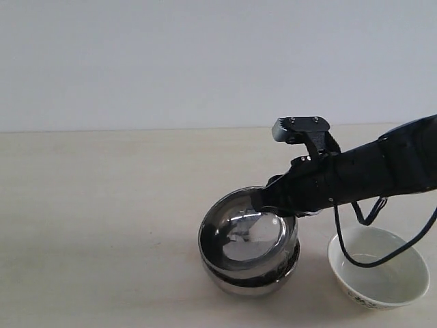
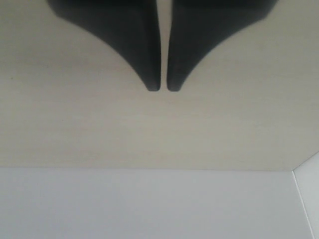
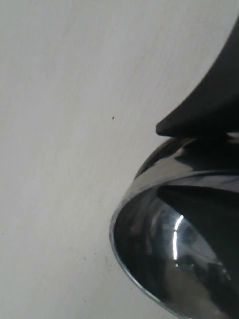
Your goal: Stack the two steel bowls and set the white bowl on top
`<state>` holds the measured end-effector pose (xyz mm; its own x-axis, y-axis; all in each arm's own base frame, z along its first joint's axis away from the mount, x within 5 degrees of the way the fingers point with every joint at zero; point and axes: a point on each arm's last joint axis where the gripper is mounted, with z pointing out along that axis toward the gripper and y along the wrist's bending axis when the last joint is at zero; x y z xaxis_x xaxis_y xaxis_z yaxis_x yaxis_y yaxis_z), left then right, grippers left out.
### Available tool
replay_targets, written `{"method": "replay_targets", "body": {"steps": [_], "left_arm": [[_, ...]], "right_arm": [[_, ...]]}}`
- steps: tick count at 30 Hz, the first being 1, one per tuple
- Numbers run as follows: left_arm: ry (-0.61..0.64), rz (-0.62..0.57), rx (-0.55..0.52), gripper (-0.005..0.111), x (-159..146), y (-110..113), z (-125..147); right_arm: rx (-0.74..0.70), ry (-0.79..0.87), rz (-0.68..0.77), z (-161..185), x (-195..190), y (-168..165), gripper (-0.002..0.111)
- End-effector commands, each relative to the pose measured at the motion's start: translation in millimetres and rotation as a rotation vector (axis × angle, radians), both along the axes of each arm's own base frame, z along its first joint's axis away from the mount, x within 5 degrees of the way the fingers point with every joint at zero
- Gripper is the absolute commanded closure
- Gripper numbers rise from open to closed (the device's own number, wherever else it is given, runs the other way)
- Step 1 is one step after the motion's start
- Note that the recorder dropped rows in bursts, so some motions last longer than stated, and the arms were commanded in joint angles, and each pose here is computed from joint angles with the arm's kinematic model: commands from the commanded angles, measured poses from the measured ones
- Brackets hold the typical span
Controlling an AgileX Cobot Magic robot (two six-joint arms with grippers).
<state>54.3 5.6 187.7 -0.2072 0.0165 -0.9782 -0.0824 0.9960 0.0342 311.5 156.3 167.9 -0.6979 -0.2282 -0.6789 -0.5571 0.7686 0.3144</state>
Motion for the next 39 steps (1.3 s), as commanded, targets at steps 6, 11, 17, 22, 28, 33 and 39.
{"method": "replay_targets", "body": {"steps": [6,11,17,22,28,33,39], "left_arm": [[0.001,0.002,-0.003,0.102,-0.1,0.0,-1.2],[0.001,0.002,-0.003,0.102,-0.1,0.0,-1.2],[0.001,0.002,-0.003,0.102,-0.1,0.0,-1.2],[0.001,0.002,-0.003,0.102,-0.1,0.0,-1.2],[0.001,0.002,-0.003,0.102,-0.1,0.0,-1.2],[0.001,0.002,-0.003,0.102,-0.1,0.0,-1.2],[0.001,0.002,-0.003,0.102,-0.1,0.0,-1.2]], "right_arm": [[0.003,-0.022,0.006,5.1,2.8,1.3,0.056],[0.054,-0.075,0.007,29.5,7.3,5.0,0.056],[0.07,-0.136,0.08,59.4,-4.6,4.6,0.091],[0.086,-0.096,0.153,75.0,-20.6,4.7,0.109],[-0.035,0.07,0.082,72.0,-32.0,-7.7,0.109],[-0.163,0.112,0.092,64.2,-42.2,0.4,0.109],[-0.321,0.07,0.043,58.6,-46.2,7.3,0.109]]}}
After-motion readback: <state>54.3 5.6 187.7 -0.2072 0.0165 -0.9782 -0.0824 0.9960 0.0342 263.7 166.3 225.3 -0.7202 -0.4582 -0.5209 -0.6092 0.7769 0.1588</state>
